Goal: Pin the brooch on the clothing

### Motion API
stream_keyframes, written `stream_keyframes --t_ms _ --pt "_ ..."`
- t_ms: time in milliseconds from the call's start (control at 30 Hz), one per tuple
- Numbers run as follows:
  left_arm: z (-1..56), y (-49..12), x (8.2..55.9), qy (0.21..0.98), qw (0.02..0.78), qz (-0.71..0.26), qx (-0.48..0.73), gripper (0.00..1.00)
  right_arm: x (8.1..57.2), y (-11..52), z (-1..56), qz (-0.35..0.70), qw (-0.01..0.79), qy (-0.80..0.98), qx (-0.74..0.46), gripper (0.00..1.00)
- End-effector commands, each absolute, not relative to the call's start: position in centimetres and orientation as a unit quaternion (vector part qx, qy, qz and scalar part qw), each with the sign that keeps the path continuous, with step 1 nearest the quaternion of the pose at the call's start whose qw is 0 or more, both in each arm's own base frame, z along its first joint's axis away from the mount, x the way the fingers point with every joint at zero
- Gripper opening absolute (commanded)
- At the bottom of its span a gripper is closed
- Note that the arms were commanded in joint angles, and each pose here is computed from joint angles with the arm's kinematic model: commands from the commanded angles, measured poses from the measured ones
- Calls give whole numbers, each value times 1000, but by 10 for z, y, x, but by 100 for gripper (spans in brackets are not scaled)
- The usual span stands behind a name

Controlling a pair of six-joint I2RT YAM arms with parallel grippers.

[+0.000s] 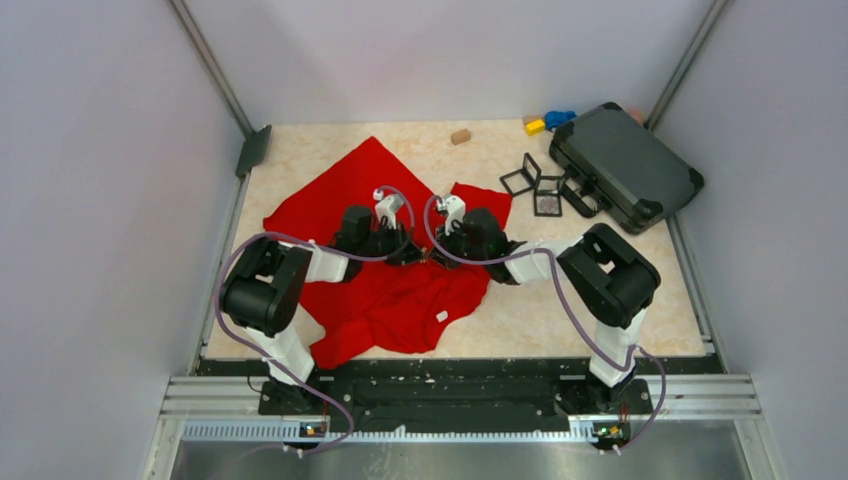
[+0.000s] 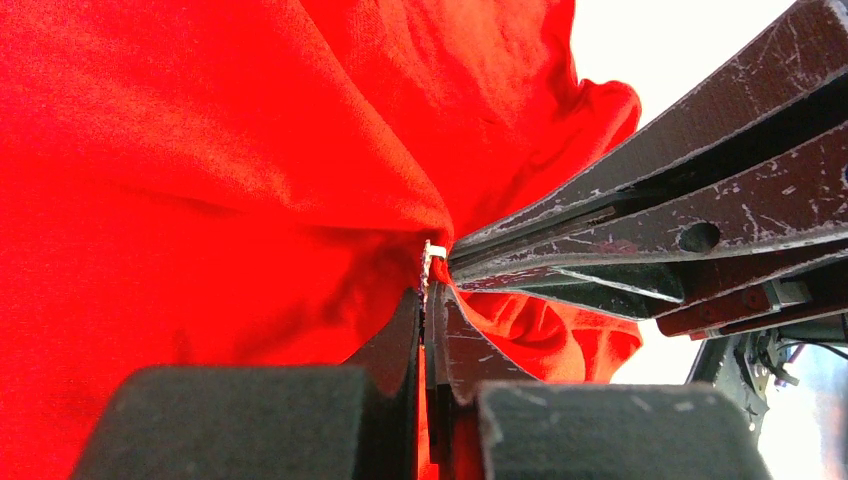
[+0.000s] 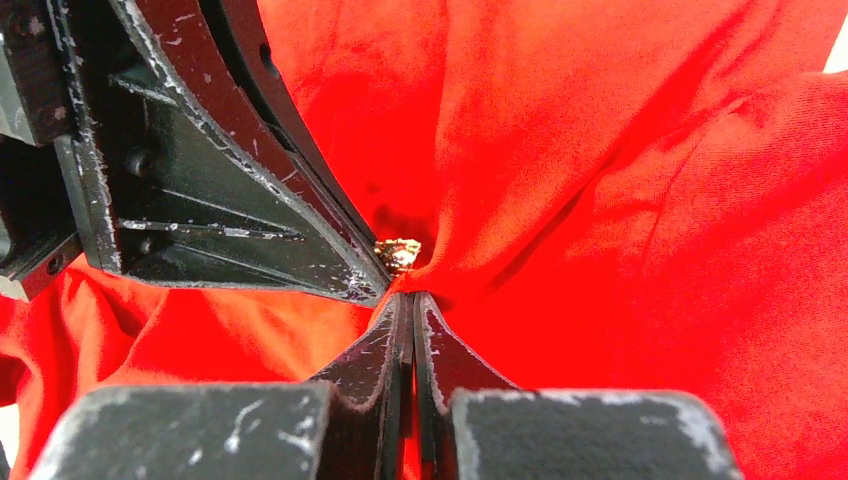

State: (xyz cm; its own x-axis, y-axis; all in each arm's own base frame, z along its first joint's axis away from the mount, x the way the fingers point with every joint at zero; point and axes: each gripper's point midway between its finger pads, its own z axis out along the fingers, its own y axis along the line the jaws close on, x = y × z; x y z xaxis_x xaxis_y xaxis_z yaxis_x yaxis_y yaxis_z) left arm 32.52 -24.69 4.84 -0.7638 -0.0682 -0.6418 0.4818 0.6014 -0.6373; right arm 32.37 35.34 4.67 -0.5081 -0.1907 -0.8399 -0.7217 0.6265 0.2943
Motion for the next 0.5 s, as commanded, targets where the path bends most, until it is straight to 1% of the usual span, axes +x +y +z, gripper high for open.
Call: stream_keyframes --t_ms 0,233,467 --pt "78 -263 323 794 340 -470 181 0 339 368 65 343 433 784 -283 0" --pt "76 -266 317 794 323 -470 210 0 339 373 69 349 431 777 -297 0" --pt "69 -265 321 806 314 -460 199 0 335 377 72 359 426 770 -312 0"
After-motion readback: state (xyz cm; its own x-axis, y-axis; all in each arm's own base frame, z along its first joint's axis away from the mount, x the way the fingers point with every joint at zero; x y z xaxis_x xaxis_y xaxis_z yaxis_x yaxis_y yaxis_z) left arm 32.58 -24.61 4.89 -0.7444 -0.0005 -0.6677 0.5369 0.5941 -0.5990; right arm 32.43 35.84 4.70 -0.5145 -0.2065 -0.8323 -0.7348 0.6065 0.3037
